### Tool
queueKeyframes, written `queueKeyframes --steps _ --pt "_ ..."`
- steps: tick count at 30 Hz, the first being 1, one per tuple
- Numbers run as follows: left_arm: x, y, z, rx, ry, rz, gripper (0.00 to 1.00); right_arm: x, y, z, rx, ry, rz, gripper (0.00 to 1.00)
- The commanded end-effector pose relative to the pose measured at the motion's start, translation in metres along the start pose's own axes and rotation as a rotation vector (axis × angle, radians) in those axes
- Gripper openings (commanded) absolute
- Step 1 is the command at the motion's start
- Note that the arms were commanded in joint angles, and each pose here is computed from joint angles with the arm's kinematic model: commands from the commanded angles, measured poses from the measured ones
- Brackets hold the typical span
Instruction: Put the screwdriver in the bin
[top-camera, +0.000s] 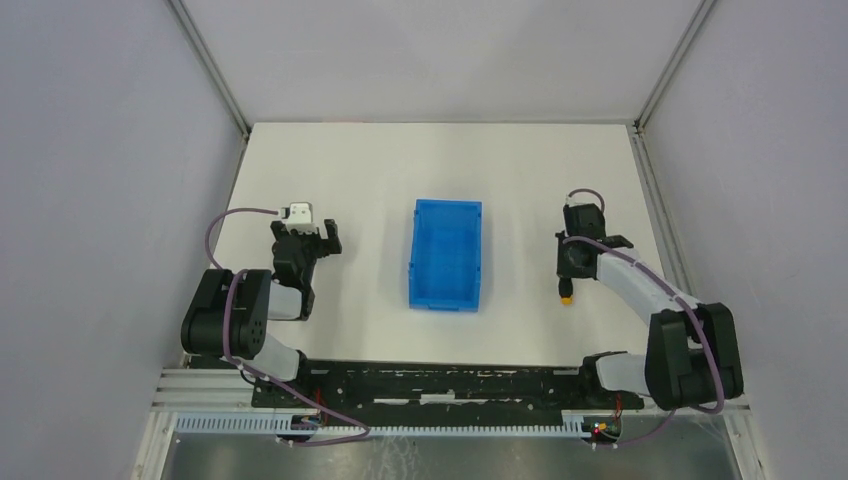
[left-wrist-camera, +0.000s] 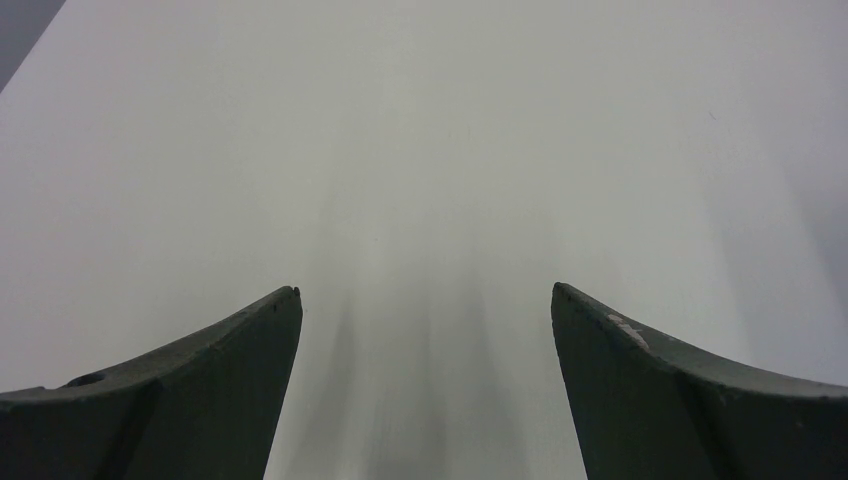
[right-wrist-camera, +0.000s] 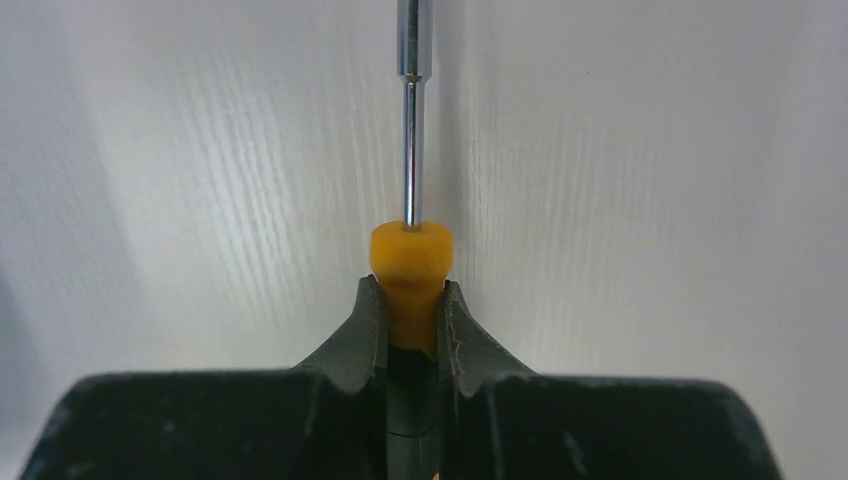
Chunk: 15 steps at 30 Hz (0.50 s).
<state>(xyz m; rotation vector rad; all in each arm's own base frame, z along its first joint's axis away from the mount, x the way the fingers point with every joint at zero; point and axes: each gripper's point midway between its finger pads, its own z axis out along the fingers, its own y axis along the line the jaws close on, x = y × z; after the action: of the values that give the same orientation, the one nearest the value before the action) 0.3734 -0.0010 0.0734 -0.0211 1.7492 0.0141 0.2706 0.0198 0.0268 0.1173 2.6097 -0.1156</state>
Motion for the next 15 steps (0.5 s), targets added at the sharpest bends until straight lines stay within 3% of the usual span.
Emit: queueKeyframes --steps 1,6,11,15 --pt "-0.015 0.0 0.004 0.0 -0.054 -0.019 1.0 -0.061 0.008 -0.075 -0.084 -0.122 0.012 0.0" --pt "-0.015 0.0 0.004 -0.001 -0.055 -0.019 1.0 -0.107 0.049 -0.143 -0.228 -0.276 0.02 0.0" --pt "-0.015 0.0 0.004 0.0 -0.055 -0.019 1.0 -0.126 0.187 -0.208 -0.524 -0.469 -0.062 0.0" --pt "-0.015 0.0 0.004 0.0 -0.054 -0.018 1.0 -0.122 0.245 -0.212 -0.499 -0.471 -0.162 0.0"
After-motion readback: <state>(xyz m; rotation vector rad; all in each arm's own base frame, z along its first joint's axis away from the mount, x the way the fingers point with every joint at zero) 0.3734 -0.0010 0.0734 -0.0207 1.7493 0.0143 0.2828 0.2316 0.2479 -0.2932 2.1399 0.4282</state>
